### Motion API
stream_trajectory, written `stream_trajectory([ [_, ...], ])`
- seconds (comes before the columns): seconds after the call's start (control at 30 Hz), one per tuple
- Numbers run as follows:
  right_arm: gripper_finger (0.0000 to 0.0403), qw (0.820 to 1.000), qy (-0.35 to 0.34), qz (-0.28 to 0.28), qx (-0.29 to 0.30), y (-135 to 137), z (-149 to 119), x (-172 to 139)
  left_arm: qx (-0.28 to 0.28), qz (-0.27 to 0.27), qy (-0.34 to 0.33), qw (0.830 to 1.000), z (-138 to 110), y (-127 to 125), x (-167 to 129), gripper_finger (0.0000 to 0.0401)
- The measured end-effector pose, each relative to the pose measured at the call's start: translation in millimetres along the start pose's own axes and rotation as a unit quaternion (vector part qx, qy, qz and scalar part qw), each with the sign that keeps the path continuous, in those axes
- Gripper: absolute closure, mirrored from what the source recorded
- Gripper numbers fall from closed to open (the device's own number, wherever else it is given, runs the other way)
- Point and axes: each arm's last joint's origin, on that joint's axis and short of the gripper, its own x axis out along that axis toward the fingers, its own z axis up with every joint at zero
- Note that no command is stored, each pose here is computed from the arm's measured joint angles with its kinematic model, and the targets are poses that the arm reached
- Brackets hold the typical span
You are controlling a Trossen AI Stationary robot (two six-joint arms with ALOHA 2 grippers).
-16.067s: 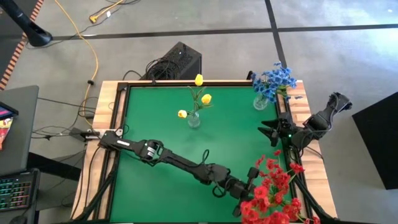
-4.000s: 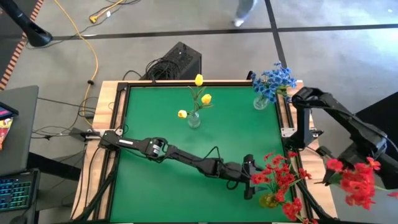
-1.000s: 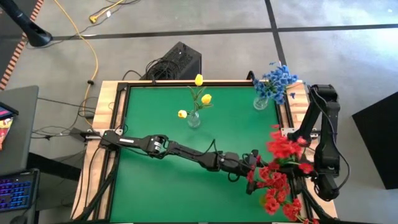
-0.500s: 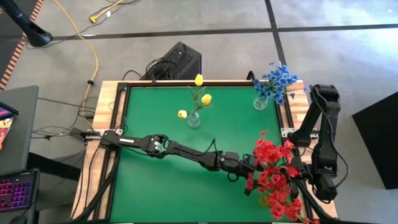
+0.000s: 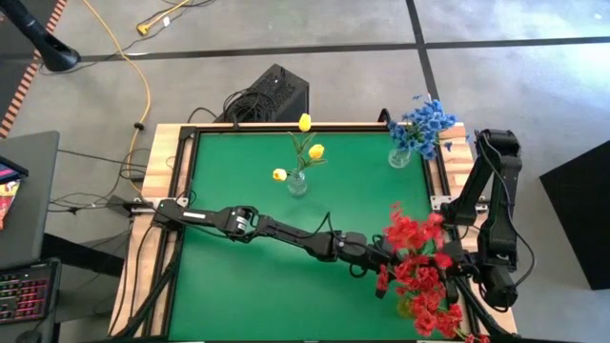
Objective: Sort flowers into vase by color
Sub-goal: Put the red flowers into the yellow vase
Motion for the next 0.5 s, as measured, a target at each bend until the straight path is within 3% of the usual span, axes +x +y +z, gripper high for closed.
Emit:
stream_trajectory([
  [0.07, 0.0332, 1.0, 0.002, 0.003, 0.008, 1.3, 0.3, 0.1, -0.001, 0.002, 0.0, 1.0, 0.2, 1.0, -0.1, 0.039],
  [0.37, 0.0324, 0.999, 0.0, 0.011, 0.04, 5.4, 2.0, 0.0, -0.007, -0.012, 0.004, 1.0, 1.0, 1.0, -0.2, 0.0398],
  [0.5, 0.0295, 0.999, 0.0, 0.013, 0.046, 7.7, 4.5, -0.5, -0.008, -0.017, 0.006, 1.0, 0.3, -0.9, 0.0, 0.0399],
])
